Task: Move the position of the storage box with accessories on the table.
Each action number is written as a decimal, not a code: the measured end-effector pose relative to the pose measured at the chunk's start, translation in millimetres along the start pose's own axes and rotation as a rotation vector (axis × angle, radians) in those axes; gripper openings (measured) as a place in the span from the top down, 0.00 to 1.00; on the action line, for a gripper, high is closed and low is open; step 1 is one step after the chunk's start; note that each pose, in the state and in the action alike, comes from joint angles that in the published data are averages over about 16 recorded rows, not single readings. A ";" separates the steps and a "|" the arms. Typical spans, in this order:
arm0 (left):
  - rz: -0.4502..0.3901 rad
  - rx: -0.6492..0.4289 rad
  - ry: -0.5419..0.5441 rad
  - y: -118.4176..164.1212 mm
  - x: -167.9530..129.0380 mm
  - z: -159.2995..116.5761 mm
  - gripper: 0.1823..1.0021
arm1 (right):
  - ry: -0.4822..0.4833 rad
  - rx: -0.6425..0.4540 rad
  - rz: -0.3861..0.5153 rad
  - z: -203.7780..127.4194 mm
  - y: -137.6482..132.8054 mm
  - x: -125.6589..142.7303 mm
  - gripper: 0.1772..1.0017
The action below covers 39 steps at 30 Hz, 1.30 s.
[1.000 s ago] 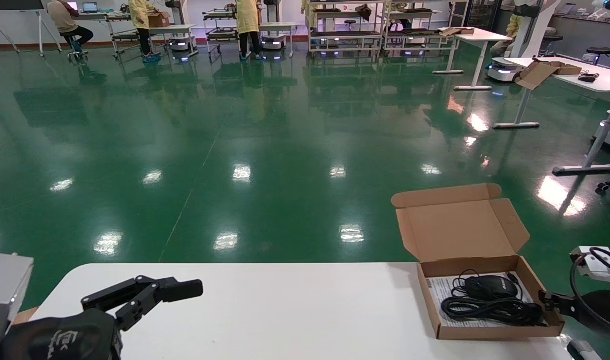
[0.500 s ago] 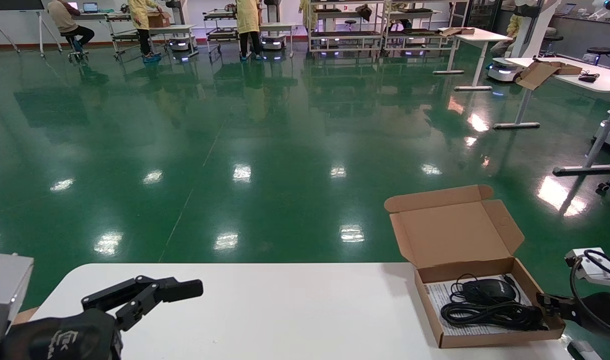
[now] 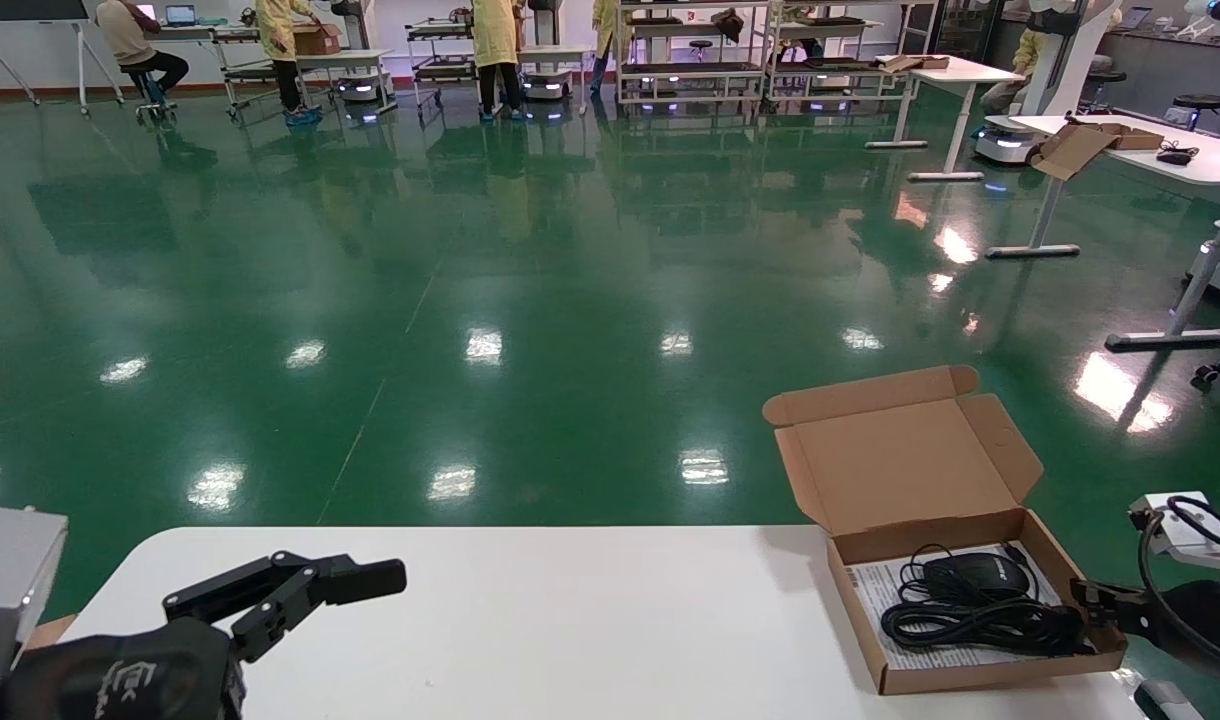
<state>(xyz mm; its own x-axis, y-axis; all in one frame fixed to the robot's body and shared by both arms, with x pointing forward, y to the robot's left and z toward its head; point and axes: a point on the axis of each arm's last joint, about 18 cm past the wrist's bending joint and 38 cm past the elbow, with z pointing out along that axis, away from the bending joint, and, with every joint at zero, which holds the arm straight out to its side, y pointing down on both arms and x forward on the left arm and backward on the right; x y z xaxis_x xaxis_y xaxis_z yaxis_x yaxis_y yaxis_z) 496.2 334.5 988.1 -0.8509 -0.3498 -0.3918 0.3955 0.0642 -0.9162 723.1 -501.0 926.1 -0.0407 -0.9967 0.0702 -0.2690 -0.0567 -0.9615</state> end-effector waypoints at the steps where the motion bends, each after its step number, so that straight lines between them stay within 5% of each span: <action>1: 0.000 0.000 0.000 0.0 0.0 0.0 0.00 | 0.001 0.000 0.001 0.3 1.3 0.3 0.97; 21: 0.000 0.000 0.000 0.0 0.0 0.0 0.00 | 0.020 -0.008 -0.022 3.2 19.0 5.7 0.95; 39: 0.000 0.000 0.000 0.0 0.0 0.0 0.00 | -0.008 0.103 0.013 -4.0 -10.2 6.7 0.63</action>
<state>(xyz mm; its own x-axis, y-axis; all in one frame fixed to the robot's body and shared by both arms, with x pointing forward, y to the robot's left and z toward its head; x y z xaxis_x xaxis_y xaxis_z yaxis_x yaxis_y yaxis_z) 496.2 334.5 988.1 -0.8509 -0.3498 -0.3918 0.3955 0.0642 -0.9162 721.7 -506.9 937.4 -0.0358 -0.9978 0.0556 -0.1682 -0.0488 -0.9845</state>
